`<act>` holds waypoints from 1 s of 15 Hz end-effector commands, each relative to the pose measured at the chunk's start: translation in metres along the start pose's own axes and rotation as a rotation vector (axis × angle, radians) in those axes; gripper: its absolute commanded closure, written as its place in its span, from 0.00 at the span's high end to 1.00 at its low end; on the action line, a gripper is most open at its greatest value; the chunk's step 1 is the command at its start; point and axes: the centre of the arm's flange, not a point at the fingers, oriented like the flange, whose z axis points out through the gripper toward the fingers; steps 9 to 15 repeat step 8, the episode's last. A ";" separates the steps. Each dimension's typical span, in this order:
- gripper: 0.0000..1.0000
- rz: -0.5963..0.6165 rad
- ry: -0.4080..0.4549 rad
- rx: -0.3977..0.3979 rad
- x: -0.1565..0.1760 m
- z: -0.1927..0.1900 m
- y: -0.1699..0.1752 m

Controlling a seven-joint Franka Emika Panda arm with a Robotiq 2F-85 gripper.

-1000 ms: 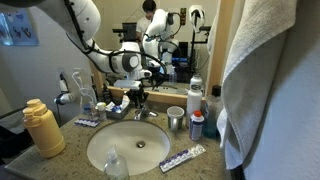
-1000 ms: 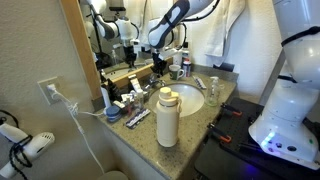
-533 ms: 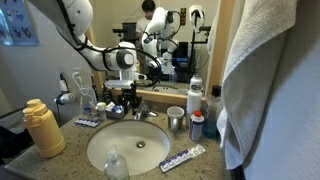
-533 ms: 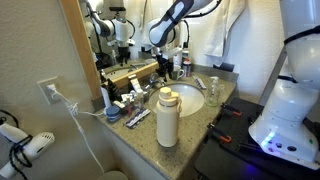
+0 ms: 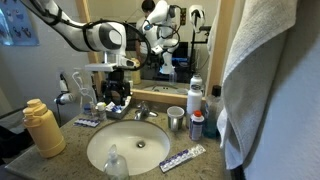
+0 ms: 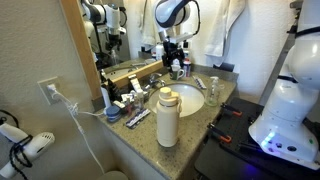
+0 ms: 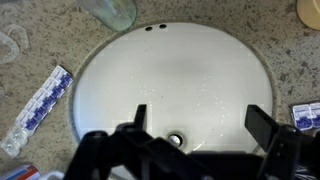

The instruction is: Lift the tap handle then push it down

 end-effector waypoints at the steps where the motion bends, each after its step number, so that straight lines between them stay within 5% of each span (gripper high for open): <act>1: 1.00 0.029 0.038 0.028 -0.049 -0.030 0.003; 15: 1.00 0.034 0.067 0.005 -0.080 -0.049 -0.011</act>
